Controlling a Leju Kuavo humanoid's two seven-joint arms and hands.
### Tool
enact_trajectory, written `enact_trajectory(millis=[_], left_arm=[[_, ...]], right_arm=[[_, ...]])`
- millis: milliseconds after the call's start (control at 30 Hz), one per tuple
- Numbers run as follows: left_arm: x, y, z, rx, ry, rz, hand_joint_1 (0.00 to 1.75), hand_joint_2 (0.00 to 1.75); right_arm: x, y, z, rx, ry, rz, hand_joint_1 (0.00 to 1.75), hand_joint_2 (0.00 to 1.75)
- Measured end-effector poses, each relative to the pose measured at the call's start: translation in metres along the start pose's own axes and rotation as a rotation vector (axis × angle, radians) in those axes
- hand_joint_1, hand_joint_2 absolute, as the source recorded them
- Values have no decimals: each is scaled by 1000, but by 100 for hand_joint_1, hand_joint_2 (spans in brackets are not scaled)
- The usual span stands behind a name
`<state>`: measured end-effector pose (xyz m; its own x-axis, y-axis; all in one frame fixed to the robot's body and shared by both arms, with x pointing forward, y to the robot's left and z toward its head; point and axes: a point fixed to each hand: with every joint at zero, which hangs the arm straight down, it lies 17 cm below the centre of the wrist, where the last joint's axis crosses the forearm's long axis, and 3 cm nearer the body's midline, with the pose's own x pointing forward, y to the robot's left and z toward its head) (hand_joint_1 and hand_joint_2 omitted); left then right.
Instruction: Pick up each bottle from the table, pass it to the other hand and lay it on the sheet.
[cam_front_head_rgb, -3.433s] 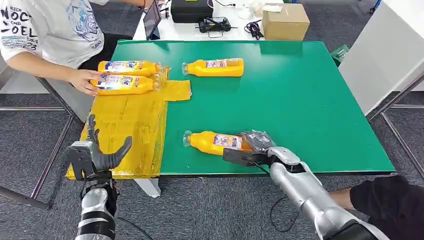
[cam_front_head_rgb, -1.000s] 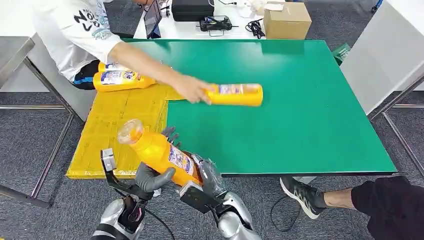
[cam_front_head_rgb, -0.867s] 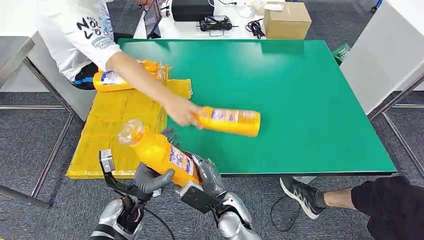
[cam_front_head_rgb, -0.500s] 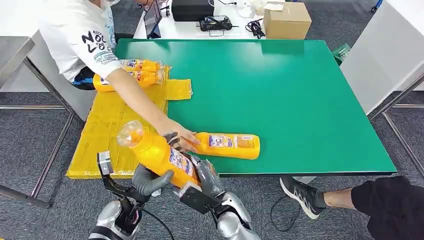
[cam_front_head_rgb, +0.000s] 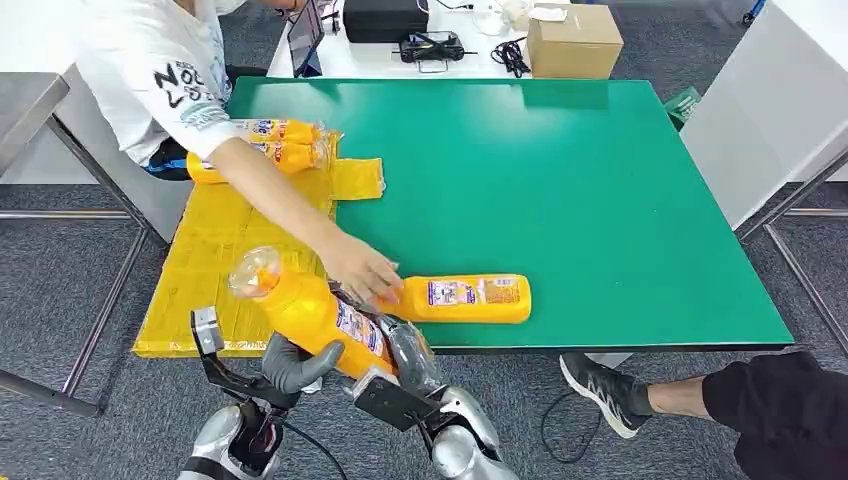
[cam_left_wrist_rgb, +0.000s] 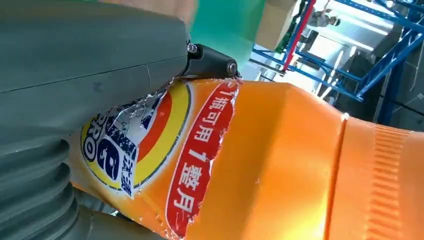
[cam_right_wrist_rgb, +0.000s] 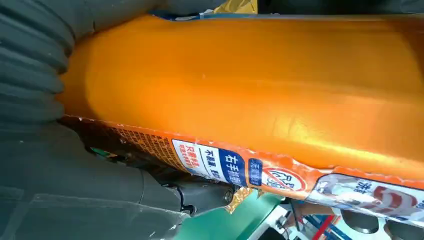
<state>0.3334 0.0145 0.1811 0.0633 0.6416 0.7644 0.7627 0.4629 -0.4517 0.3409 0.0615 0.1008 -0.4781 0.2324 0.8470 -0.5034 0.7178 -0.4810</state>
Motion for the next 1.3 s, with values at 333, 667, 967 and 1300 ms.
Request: enact_trajectory(millis=[333,667,967,1300], left_arm=[[13,22,-7,94,-23,-84,175,175],[43,61,-13,208,-71,-204,175,175],[66,93,-15,314,-105,-283,175,175],[134,139,-58,464,-43,-1317,175,175]], right_arm=[[0,-11,-1,-46,19,-1,0,0],[36,-63,-5,-171,-80,-164,0,0],[62,-104,2,-277,-166,-201,0,0],[139,-201,29,-565,-434,-177,0,0]])
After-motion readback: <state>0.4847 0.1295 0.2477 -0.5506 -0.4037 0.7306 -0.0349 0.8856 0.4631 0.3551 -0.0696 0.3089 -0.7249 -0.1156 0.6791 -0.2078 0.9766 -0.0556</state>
